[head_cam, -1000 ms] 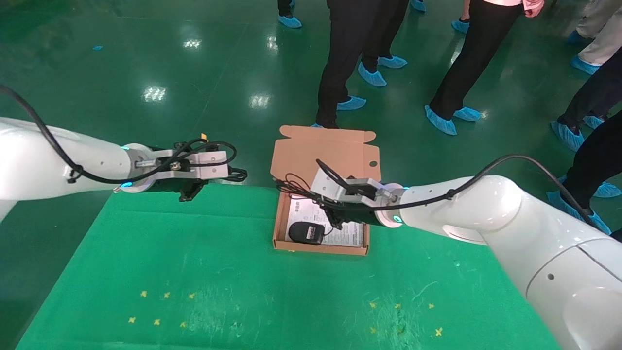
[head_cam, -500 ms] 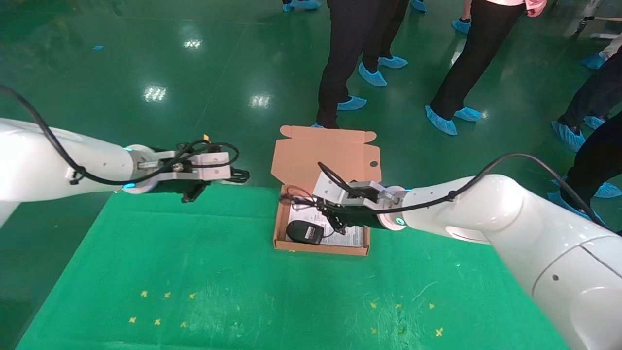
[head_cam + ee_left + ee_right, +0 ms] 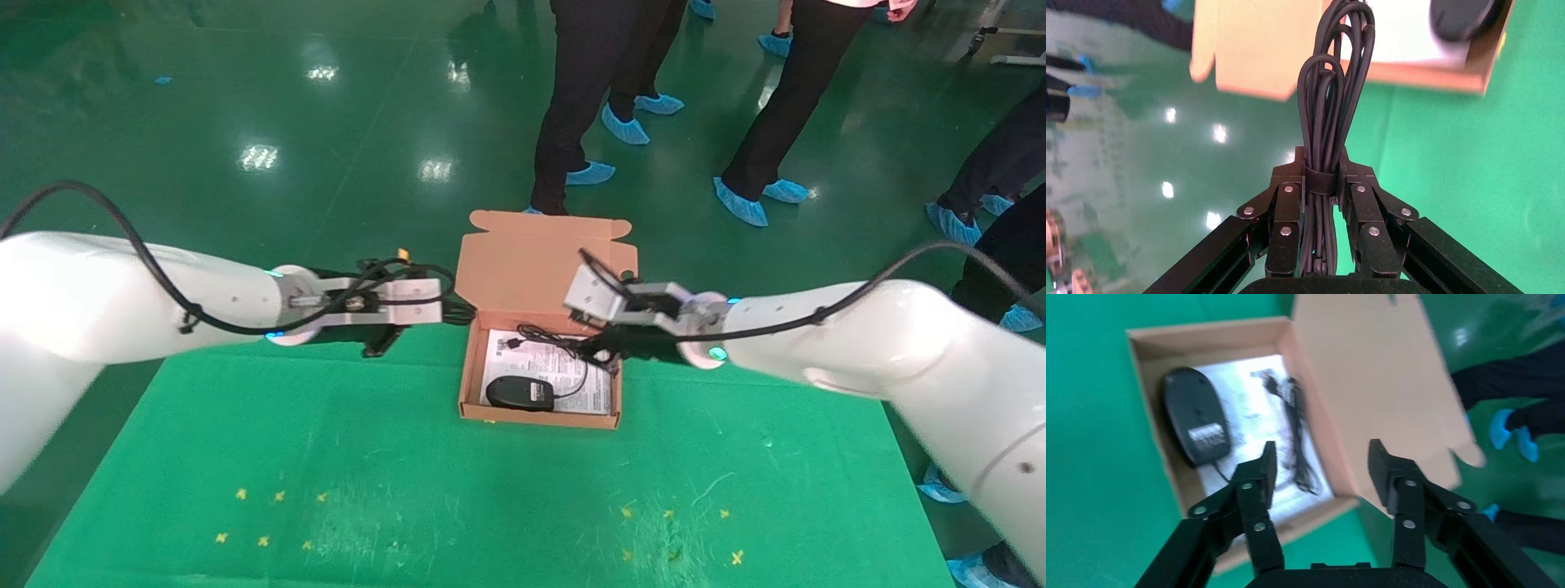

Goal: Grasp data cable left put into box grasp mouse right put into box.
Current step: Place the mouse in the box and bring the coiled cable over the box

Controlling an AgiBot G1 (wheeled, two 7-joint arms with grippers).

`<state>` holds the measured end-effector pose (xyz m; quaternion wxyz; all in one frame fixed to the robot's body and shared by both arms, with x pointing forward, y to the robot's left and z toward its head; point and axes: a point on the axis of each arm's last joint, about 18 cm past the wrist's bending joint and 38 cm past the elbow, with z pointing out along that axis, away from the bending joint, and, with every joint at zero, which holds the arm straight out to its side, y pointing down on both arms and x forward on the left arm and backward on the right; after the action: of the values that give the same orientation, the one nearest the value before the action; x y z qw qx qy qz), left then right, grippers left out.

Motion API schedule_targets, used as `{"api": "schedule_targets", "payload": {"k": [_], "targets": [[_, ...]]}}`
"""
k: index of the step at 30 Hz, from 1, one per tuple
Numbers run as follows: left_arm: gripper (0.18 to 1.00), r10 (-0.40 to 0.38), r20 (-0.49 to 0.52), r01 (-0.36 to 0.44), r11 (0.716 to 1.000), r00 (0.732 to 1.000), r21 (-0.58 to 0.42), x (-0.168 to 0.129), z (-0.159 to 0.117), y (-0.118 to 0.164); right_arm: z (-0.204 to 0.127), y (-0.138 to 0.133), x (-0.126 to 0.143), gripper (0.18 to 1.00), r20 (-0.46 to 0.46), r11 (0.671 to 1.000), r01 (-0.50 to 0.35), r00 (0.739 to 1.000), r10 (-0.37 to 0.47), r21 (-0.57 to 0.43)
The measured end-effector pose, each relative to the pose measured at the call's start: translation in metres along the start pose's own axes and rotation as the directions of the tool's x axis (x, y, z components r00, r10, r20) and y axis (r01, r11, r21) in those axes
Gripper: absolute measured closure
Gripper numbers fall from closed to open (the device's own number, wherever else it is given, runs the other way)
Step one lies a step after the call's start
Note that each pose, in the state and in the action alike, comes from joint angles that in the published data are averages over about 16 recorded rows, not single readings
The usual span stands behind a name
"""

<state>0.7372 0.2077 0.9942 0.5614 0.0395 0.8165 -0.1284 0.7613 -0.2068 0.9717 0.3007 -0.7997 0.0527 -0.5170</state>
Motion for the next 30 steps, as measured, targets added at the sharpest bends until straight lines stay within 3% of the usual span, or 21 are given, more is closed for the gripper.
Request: {"api": "schedule_targets", "payload": {"k": [17, 30], "targets": [[0.912, 0.101, 0.037, -0.105, 0.982, 0.994, 0.158, 0.034, 0.05, -0.063, -0.074, 0.035, 0.049, 0.356, -0.121, 0.997, 0.058, 0.991, -0.064, -0.047], [0.912, 0.148, 0.031, -0.151, 0.962, 0.988, 0.228, 0.066, 0.065, -0.086, -0.117, 0.045, 0.058, 0.205, -0.175, 0.995, 0.057, 0.982, -0.069, -0.078]]}}
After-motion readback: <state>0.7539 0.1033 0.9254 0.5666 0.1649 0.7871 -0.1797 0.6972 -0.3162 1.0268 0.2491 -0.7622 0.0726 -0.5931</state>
